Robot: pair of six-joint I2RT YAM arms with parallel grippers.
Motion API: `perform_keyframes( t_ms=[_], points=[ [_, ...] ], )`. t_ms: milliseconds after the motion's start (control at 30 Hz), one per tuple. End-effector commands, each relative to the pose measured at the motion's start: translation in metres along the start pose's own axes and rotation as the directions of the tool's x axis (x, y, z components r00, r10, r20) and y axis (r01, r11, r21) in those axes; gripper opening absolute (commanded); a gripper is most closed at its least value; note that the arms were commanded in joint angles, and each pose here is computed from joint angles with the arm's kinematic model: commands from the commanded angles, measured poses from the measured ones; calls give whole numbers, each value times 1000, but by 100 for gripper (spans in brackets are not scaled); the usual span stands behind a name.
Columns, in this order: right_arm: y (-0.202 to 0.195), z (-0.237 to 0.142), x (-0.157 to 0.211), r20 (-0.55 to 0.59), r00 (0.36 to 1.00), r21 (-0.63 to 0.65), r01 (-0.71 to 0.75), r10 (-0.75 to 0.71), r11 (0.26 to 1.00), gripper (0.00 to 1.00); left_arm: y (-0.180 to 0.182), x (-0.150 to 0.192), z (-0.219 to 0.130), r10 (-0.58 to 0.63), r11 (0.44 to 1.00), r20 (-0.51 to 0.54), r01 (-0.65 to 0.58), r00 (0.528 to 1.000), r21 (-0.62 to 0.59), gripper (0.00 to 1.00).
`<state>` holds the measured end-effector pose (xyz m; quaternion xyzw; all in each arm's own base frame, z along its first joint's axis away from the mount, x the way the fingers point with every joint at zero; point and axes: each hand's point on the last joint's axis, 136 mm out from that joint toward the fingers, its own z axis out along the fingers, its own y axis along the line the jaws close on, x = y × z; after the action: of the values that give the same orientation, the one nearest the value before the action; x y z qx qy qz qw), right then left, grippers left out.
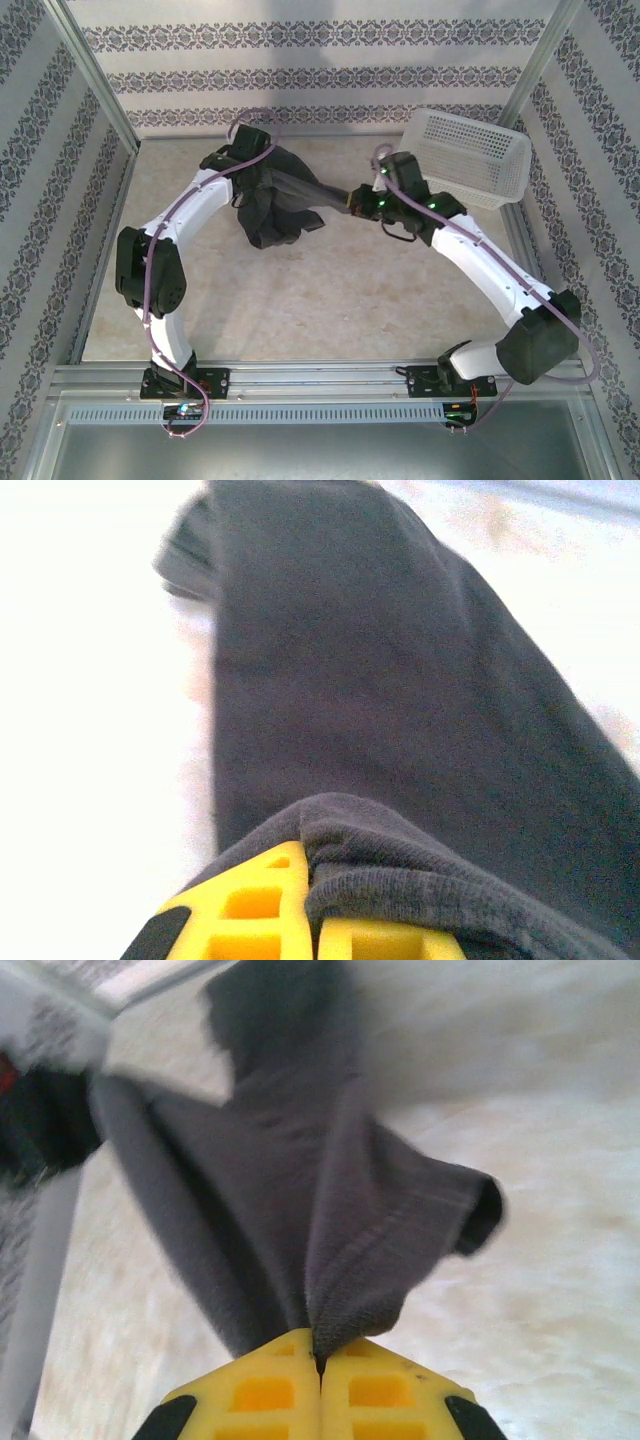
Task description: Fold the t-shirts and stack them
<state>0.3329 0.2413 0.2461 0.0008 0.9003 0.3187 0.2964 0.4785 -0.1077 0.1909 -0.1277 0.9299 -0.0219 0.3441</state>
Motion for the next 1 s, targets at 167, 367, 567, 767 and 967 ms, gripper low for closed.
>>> perform_keyframes(
  t_ms=[167, 367, 567, 767, 967],
  points=[
    [172, 48, 121, -317, 827, -607, 200, -465, 769, 0, 138, -46, -73, 21, 891, 250, 95, 968, -443, 12],
    [192, 90, 156, -386, 753, -633, 204, -533, 747, 46, 186, 9, -74, -104, 847, 195, 190, 975, -497, 52],
    [117, 131, 81, -319, 916, -405, 99, -242, 909, 58, 192, 70, -85, -226, 858, 93, 243, 970, -452, 69],
    [4, 175, 20, -211, 977, 12, -40, 41, 999, 57, 164, 163, -81, -420, 873, -158, 350, 894, -339, 72],
    [-25, 225, -21, -140, 963, -11, -234, 230, 972, 58, 147, 227, -62, -540, 834, -297, 453, 788, -314, 75]
  ],
)
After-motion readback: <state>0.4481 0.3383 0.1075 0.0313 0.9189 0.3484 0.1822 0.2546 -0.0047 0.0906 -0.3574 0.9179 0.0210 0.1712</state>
